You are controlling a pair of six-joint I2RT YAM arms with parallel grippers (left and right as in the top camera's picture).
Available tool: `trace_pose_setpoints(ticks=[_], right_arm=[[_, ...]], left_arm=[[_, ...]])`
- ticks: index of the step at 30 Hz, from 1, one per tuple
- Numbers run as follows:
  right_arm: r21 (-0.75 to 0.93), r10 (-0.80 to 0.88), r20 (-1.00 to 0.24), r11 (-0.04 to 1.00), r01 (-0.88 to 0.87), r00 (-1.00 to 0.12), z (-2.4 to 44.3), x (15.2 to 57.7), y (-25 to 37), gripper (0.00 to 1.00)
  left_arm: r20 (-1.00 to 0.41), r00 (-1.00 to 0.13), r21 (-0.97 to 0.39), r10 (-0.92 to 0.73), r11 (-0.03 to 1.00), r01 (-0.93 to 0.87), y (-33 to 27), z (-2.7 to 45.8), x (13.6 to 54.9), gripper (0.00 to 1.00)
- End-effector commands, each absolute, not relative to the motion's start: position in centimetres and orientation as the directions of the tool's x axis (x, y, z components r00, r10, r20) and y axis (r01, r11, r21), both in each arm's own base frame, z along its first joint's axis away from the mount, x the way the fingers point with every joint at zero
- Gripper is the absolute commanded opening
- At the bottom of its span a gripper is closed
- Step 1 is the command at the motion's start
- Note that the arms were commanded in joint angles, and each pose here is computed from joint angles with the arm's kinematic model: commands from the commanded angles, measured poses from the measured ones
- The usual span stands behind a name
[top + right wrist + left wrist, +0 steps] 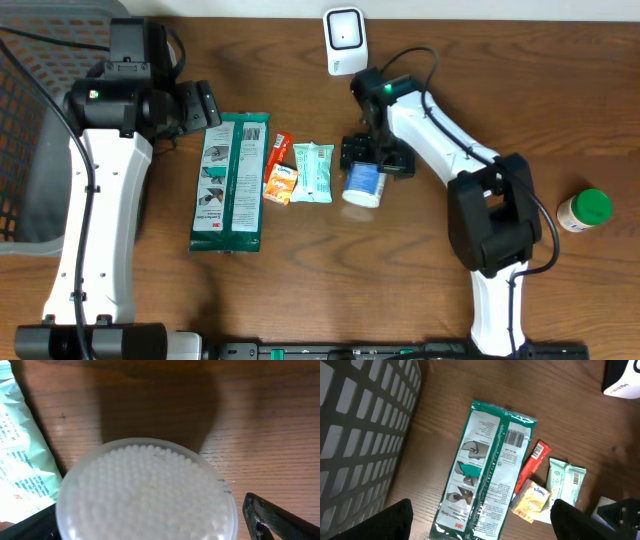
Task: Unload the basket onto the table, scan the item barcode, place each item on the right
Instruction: 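Lower the right gripper onto the white cotton-swab tub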
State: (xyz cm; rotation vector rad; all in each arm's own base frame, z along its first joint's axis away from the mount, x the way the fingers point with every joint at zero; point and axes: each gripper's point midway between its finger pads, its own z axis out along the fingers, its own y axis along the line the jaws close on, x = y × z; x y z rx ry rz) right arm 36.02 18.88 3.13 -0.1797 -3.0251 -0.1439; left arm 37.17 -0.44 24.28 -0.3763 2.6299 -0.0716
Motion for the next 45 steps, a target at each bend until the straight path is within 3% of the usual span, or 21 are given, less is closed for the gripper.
trace_pose_setpoints(ticks=[1, 5, 45], right_arm=[[0.178, 0.124, 0.116, 0.973, 0.144, -0.985, 4.57, 37.06, 18.91, 0.99], [0.249, 0.147, 0.155, 0.951, 0.183, -0.977, 4.93, 37.23, 19.0, 0.99], [0.213, 0.155, 0.165, 0.959, 0.189, -0.974, 4.79, 36.7, 18.66, 0.99]], left_arm=[[-0.443, -0.854, -0.116, -0.274, 0.962, -0.248, -0.42, 23.93, 37.21, 0.88], [-0.443, -0.854, -0.116, -0.274, 0.962, -0.248, -0.42, 23.93, 37.21, 0.88], [-0.443, -0.854, -0.116, -0.274, 0.962, -0.248, -0.42, 23.93, 37.21, 0.88]])
